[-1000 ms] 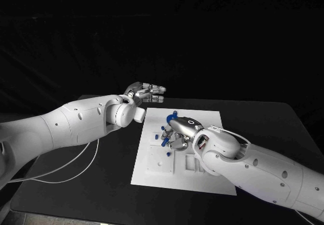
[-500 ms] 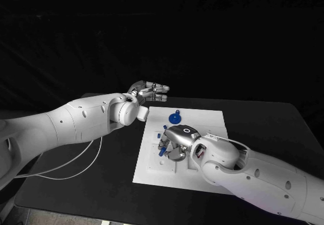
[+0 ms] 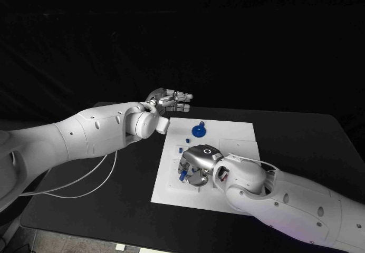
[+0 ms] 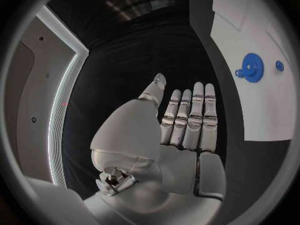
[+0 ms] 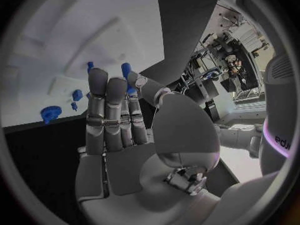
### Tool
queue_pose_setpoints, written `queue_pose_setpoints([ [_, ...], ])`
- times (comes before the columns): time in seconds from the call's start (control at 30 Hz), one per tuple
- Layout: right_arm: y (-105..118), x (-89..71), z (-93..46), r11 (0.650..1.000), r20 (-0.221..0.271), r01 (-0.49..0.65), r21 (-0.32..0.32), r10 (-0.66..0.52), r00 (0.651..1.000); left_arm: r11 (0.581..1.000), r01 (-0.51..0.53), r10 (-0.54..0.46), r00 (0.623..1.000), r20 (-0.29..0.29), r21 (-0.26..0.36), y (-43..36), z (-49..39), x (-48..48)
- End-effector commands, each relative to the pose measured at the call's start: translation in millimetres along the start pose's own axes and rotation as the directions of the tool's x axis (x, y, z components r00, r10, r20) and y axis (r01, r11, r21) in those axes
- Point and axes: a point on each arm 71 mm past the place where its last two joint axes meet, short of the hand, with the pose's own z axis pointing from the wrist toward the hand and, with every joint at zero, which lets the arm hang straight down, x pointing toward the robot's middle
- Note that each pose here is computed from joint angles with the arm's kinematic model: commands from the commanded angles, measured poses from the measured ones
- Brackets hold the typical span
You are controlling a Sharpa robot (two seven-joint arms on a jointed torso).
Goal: Assemble the parts on the task board
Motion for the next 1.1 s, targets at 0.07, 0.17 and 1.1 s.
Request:
queue_pose_setpoints([
  [0.07,0,4.0,0.6,1.0,-0.028,0.029,0.002,-0.029,0.999,1.0,0.005,-0.005,1.0,-0.016,0.012,-2.4,0.7,2.2],
  [0.17,-1,5.7,0.7,1.0,-0.034,0.03,0.004,-0.03,0.999,1.0,0.005,-0.005,1.0,-0.018,0.01,-2.3,0.6,2.2],
  [1.1,-4,16.0,1.4,0.995,-0.039,0.098,0.015,-0.097,0.994,1.0,0.007,-0.007,1.0,-0.025,0.007,-1.9,1.3,2.8],
])
